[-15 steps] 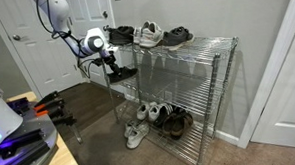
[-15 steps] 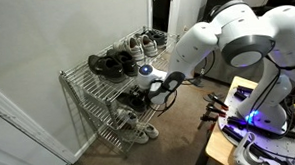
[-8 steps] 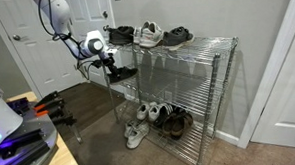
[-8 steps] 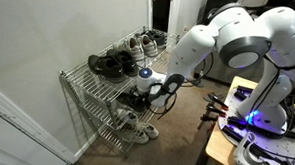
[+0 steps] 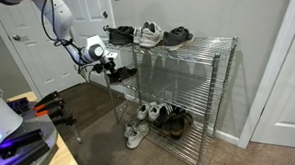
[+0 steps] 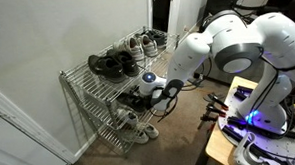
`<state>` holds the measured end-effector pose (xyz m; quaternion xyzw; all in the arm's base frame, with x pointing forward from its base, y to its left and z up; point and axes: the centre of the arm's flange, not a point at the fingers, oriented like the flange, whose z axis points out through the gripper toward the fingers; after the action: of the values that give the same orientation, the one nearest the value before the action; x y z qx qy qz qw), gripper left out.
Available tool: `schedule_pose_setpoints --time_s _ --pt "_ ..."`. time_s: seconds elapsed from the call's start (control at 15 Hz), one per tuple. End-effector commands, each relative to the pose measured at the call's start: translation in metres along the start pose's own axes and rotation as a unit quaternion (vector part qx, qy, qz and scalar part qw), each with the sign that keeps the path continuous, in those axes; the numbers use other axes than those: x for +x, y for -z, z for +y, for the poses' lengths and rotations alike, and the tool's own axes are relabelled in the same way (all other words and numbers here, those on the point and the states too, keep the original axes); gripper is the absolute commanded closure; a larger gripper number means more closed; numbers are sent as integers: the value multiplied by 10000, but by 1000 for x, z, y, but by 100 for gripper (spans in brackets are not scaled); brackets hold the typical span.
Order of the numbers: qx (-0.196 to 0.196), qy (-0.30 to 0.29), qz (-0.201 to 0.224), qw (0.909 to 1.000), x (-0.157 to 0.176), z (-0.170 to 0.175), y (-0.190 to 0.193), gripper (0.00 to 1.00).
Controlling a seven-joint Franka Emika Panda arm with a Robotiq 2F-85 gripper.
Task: Pick up the dark grey sneaker from the second shelf and put it on the topmost shelf.
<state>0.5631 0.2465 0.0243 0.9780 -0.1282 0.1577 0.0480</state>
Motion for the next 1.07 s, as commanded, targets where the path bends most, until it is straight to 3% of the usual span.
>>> schedule_pose_setpoints --time_s 0.0,0.4,0.53,1.0 --pt "44 -113 15 9999 -5 3 -10 53" --pt "28 -116 26 9999 -9 4 -7 92" --pt "23 -90 86 9999 -13 3 0 97" --pt "-496 -214 33 9985 -29 19 34 95"
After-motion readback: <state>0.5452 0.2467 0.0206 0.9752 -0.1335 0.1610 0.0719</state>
